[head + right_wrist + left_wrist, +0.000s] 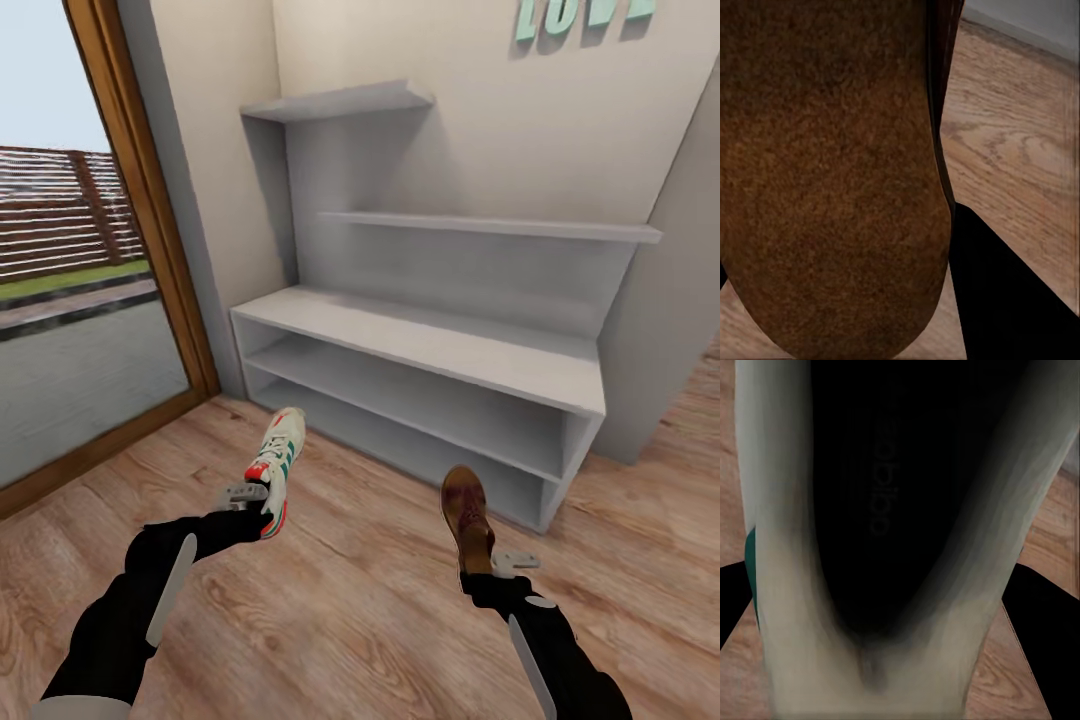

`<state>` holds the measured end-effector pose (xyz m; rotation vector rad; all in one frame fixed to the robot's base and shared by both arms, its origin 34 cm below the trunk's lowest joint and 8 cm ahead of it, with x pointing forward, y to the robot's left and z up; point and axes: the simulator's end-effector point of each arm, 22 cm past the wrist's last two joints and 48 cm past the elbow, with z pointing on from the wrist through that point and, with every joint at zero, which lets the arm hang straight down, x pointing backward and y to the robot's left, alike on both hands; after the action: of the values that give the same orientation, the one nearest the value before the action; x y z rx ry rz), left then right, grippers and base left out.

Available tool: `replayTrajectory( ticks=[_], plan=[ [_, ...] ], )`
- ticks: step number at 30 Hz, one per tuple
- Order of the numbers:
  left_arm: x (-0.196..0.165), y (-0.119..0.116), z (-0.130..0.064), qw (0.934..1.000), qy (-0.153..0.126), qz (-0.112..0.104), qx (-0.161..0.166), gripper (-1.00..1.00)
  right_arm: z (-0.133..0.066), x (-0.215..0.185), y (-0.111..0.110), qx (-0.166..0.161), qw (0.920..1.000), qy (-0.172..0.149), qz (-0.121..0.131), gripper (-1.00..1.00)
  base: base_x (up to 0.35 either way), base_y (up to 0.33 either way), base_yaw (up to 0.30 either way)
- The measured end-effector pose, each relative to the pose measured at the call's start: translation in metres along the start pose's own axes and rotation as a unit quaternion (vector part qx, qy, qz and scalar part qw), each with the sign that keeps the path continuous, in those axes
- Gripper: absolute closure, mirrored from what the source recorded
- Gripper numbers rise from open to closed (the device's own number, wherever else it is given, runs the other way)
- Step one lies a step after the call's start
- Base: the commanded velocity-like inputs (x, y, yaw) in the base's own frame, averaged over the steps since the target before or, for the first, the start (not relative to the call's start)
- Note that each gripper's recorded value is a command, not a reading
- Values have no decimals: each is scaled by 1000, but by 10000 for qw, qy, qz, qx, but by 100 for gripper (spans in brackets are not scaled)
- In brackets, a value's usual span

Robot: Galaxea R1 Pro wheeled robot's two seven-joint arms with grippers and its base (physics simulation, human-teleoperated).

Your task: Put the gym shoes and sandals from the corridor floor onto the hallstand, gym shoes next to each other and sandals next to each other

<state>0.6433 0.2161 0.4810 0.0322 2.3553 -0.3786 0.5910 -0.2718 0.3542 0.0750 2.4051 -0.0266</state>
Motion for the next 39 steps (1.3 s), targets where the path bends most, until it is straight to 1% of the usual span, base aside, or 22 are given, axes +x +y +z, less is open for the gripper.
replayTrajectory(
  ticks=[8,15,32,39],
  plan=[
    [0,0,0,10000,0,1,1,100,0,1,0,0,10000,5,0,100,10,0,-300],
    [0,0,0,10000,-1,-1,4,100,0,0,0,0,10000,-1,-1,100,110,70,-300],
    [0,0,0,10000,0,1,0,100,0,0,0,0,10000,0,-1,100,157,262,-300],
    [0,0,0,10000,0,-3,4,100,0,0,0,0,10000,-1,-1,100,34,316,-300]
  ],
)
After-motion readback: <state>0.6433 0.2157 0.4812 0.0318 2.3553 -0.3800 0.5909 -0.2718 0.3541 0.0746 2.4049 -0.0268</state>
